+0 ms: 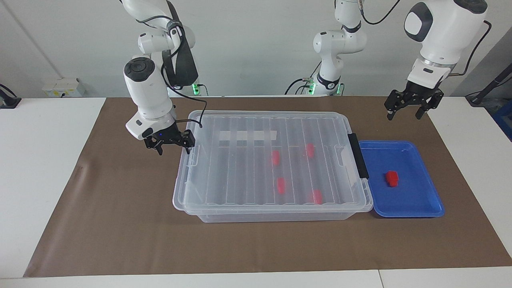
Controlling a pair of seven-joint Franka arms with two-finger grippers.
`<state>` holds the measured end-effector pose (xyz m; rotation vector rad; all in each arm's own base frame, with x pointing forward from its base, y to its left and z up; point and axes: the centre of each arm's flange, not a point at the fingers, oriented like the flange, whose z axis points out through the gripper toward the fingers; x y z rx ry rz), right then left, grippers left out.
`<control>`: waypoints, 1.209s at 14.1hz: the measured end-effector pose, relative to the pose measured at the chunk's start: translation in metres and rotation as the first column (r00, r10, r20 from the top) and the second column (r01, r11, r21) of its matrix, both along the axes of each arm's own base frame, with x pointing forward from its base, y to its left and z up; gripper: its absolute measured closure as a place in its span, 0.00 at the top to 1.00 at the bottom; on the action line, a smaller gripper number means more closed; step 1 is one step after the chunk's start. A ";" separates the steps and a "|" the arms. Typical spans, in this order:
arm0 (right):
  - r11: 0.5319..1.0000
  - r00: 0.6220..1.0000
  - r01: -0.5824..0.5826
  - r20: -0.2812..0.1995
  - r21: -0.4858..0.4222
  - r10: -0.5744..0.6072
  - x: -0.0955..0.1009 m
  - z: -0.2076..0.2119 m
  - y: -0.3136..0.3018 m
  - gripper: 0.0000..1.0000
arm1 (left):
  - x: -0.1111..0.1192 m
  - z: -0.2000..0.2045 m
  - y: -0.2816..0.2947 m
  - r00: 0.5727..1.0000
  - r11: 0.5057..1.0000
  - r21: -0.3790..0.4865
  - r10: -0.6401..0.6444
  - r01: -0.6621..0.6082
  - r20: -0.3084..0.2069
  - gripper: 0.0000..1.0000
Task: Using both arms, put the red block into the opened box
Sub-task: 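Slide the lid open with the right gripper while the left gripper reaches the block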
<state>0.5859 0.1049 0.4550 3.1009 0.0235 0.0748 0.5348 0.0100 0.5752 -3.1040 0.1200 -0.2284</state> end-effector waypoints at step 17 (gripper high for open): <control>0.987 1.000 0.010 0.007 -0.163 -0.009 0.006 0.002 -0.056 1.00 | 0.058 -0.200 0.081 0.990 0.993 0.057 -0.107 0.102 0.096 1.00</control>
